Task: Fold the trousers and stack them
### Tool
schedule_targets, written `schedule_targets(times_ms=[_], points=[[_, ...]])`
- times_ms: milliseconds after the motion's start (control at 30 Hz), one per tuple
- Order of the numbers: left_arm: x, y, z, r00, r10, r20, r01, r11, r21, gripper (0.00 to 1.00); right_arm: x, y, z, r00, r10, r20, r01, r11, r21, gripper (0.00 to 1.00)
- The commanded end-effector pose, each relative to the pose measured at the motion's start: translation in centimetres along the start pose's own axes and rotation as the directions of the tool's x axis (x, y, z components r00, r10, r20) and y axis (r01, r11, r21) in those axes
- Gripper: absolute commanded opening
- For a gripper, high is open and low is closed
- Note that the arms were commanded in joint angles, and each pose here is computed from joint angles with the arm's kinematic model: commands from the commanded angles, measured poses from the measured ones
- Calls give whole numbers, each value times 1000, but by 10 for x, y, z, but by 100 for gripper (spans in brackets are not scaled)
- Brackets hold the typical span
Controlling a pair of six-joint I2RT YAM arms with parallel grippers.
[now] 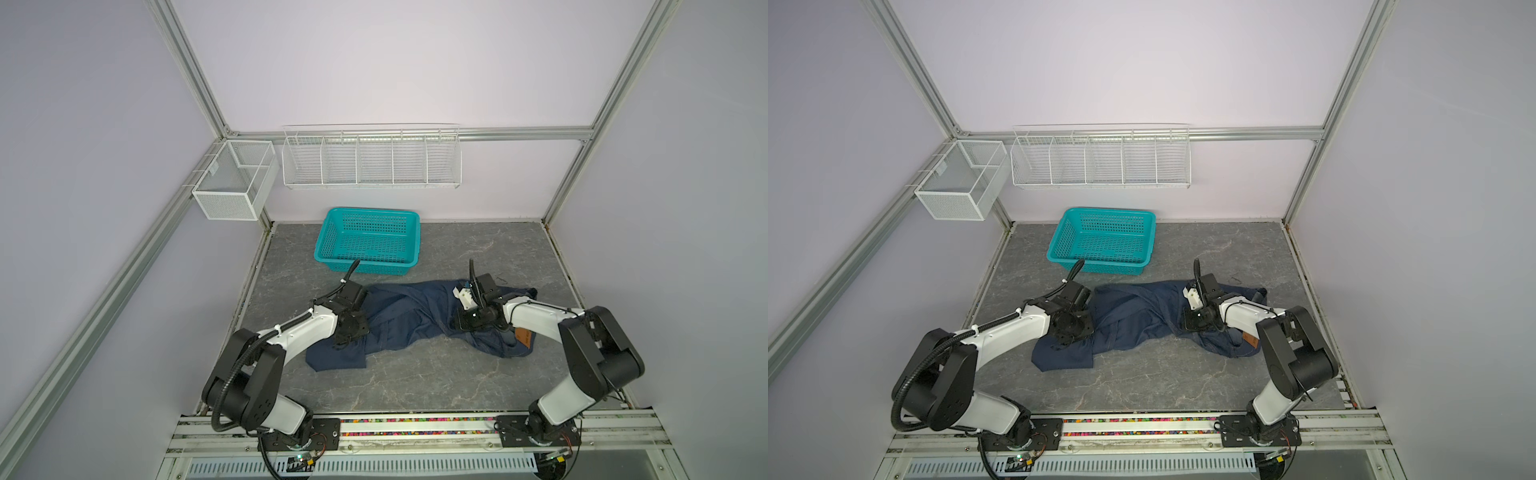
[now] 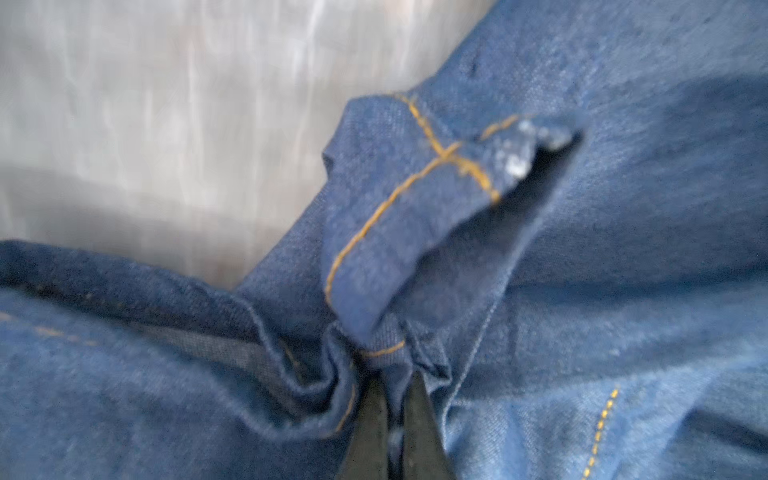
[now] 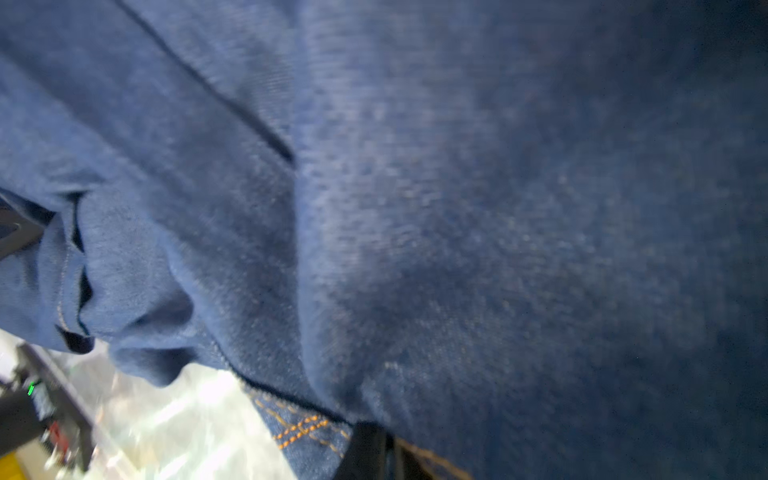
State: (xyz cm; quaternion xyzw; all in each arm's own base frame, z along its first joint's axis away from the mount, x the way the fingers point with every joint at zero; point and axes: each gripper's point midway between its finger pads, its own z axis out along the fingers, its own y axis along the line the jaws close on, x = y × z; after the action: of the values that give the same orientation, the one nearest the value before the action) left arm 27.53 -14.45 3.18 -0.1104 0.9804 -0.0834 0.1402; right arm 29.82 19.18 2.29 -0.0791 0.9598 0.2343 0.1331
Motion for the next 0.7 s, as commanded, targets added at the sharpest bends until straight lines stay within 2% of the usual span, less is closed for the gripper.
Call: schedule_targets(times_ms=[0, 267, 467, 667], points=[[-18, 35, 12, 999, 41, 18, -38, 990, -136, 0, -30, -16, 3, 997, -1, 71, -4, 998, 63, 7], [-72, 70, -53, 992, 55, 111, -27, 970, -242, 0, -75, -9, -62, 978, -87, 192, 76, 995, 65, 7], [-93, 101, -96, 984, 14, 178, 38, 958, -284, 0, -85, -17, -121, 957, -112, 267, 86, 990, 109, 7], [-122, 134, -141, 959, -23, 282, 116, 941, -318, 0, -106, -40, -189, 910, -116, 397, 38, 980, 198, 7]])
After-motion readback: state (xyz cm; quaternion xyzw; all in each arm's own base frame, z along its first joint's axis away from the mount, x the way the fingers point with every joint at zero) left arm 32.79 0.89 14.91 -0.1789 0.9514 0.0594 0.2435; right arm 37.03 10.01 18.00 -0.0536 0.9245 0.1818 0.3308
